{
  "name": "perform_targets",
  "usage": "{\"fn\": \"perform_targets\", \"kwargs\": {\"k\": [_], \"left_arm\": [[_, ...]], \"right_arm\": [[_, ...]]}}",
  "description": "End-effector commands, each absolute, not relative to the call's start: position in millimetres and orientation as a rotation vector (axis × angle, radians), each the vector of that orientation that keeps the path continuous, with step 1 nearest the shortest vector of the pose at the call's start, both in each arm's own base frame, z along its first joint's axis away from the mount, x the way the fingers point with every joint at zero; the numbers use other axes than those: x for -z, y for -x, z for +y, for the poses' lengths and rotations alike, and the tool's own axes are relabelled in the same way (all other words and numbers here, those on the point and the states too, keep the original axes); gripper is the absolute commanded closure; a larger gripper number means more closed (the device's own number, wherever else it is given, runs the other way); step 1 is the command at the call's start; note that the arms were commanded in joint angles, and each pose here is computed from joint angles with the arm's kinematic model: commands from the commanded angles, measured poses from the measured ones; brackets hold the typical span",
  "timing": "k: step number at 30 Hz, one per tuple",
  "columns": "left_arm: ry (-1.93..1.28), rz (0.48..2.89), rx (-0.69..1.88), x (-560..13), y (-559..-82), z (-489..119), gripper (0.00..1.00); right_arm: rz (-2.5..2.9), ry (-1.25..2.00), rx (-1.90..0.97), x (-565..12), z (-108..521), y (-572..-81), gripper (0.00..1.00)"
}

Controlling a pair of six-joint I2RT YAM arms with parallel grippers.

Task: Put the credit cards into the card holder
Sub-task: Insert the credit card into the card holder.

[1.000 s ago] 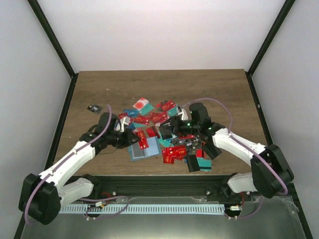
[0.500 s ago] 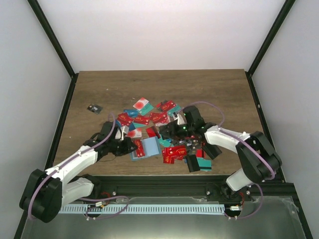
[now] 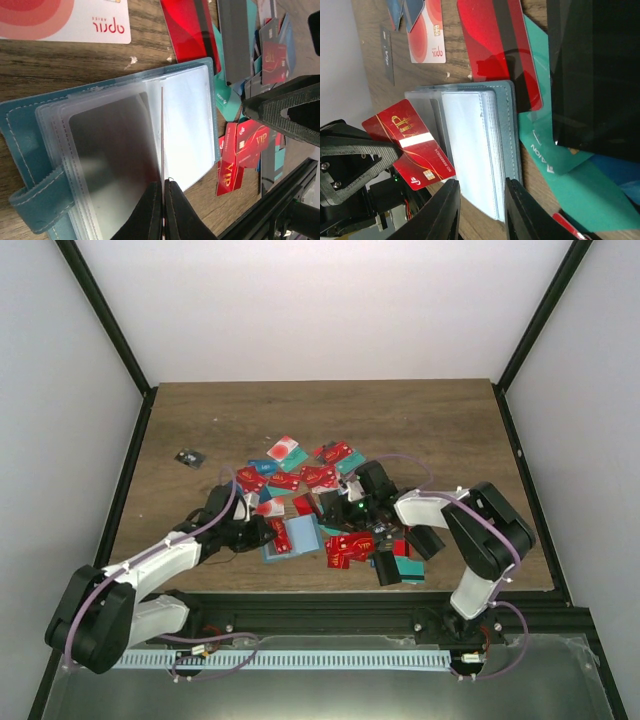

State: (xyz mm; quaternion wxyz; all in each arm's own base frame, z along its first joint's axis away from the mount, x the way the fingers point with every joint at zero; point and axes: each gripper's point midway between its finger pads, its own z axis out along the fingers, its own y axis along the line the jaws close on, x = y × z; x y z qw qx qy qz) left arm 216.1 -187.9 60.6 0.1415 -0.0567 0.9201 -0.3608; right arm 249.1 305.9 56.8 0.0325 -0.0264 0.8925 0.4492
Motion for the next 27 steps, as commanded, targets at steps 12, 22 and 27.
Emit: {"fn": "perform_targets", "kwargs": {"k": [12,22,27], "left_arm": [[0.182,2.621,1.096,-51,-222,-193,0.96],[0.193,2.616,1.143,-51,-223,-198,0.96],[0.221,2.620,1.132,-53,-222,-194,0.96]], "right_arm": [[2.813,0.127,-1.353,-31,305,-240,0.79],[2.857,0.123,-1.345,-19,300,-226,0.83],[2.870,0.116,-1.356,-16,300,-219,0.85]]}}
